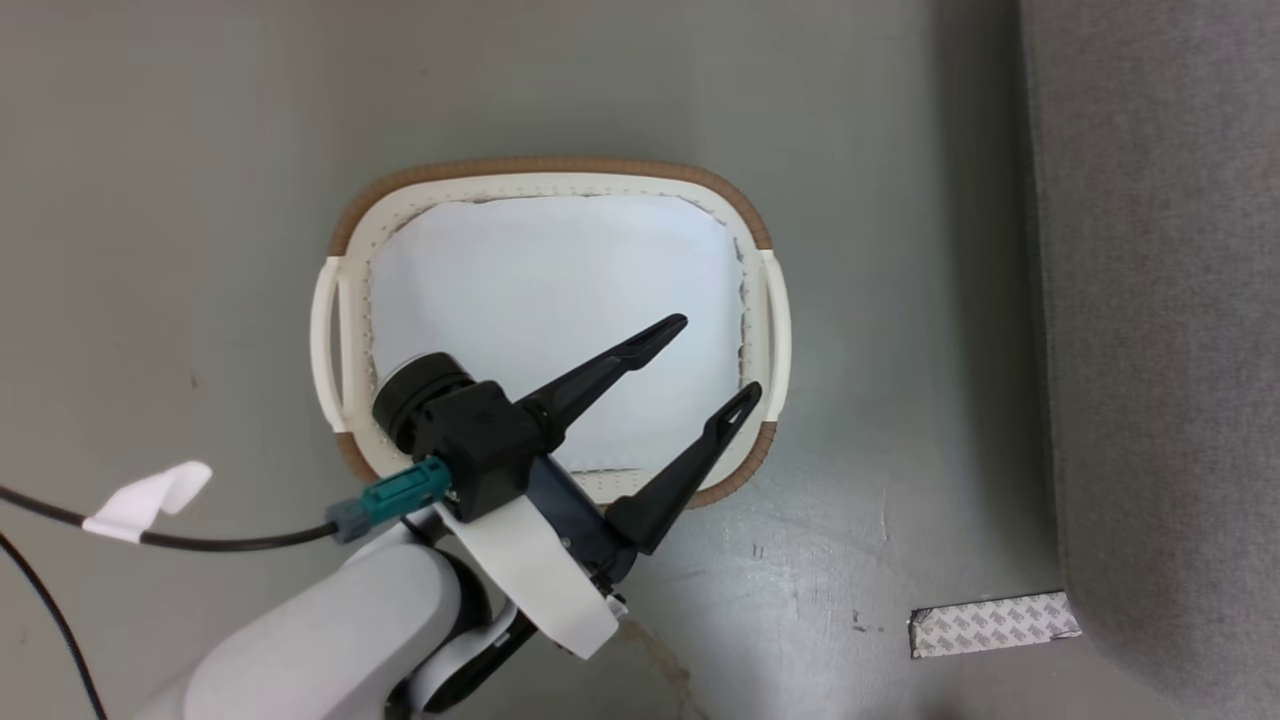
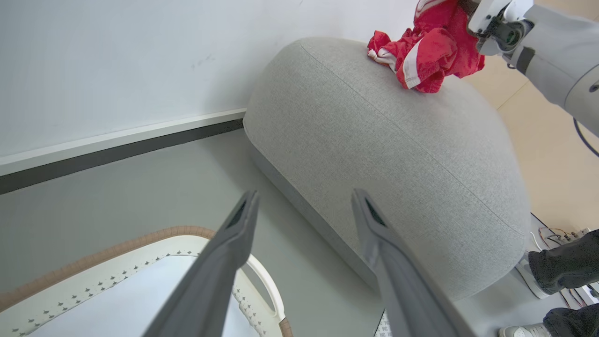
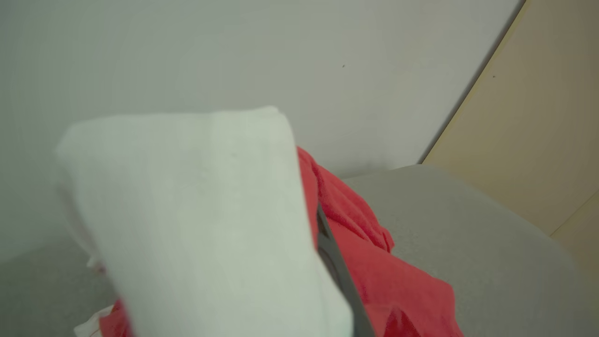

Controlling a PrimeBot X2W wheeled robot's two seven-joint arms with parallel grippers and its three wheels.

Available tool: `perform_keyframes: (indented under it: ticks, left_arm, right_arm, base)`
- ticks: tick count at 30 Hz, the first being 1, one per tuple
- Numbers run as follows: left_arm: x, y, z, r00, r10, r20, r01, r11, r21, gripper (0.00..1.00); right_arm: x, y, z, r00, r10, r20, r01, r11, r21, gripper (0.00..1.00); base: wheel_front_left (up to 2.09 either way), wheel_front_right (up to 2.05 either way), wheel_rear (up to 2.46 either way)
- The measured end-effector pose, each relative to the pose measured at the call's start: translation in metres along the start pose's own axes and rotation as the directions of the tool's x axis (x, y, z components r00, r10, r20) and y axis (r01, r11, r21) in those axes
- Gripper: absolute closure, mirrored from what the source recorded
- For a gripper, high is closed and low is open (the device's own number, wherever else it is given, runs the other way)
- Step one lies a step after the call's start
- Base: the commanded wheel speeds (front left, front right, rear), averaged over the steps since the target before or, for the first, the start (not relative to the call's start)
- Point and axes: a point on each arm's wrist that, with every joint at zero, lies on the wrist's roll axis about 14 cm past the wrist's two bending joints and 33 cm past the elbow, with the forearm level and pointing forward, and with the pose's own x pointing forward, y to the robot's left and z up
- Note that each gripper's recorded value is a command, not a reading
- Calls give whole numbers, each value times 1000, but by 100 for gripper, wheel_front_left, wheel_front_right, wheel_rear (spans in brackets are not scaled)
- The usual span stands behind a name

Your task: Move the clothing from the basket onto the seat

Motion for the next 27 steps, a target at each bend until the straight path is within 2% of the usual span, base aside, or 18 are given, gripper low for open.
perform_keyframes:
  ticks: [2, 3, 4, 5, 7, 10, 17, 22, 27]
  left_arm:
    - [-4, 4, -3, 1000, 18, -8, -18, 1000, 0, 0]
    - [-5, 5, -2, 1000, 23, -6, -23, 1000, 2, 0]
    - [-5, 5, 1, 1000, 29, -1, -29, 1000, 6, 0]
    - [-5, 5, 4, 999, 36, 4, -36, 999, 4, 0]
    - [-7, 5, 7, 999, 49, 12, -50, 999, 5, 0]
    - [-12, 0, 15, 997, 70, 33, -70, 998, -2, 0]
    - [-28, -15, 37, 986, 145, 79, -145, 989, -6, 0]
    - [-50, -18, 50, 964, 242, 108, -245, 969, 19, 0]
    - [-75, -24, 68, 927, 337, 165, -342, 940, 0, 0]
  right_arm:
    - [-8, 11, -23, 999, 2, -47, -1, 1000, 20, 100]
    - [-12, 13, -29, 998, -2, -63, 3, 1000, 23, 86]
    - [-15, 16, -33, 997, 5, -78, -3, 1000, 24, 57]
    - [-18, 20, -36, 995, 13, -97, -10, 999, 30, 0]
    - [-22, 29, -39, 991, 40, -125, -35, 999, 39, 0]
    - [-31, 38, -30, 992, 77, -98, -71, 996, 60, 0]
    - [-81, 47, -19, 979, 200, -28, -197, 977, 88, 0]
    - [-127, 49, -10, 955, 295, 30, -296, 951, 88, 0]
    - [-169, 44, 8, 934, 340, 111, -354, 923, 149, 0]
  base:
    - [0, 0, 0]
    - [0, 0, 0]
    - [0, 0, 0]
    - [0, 0, 0]
    - [0, 0, 0]
    - [0, 0, 0]
    - [0, 0, 0]
    - [0, 0, 0]
    - [0, 0, 0]
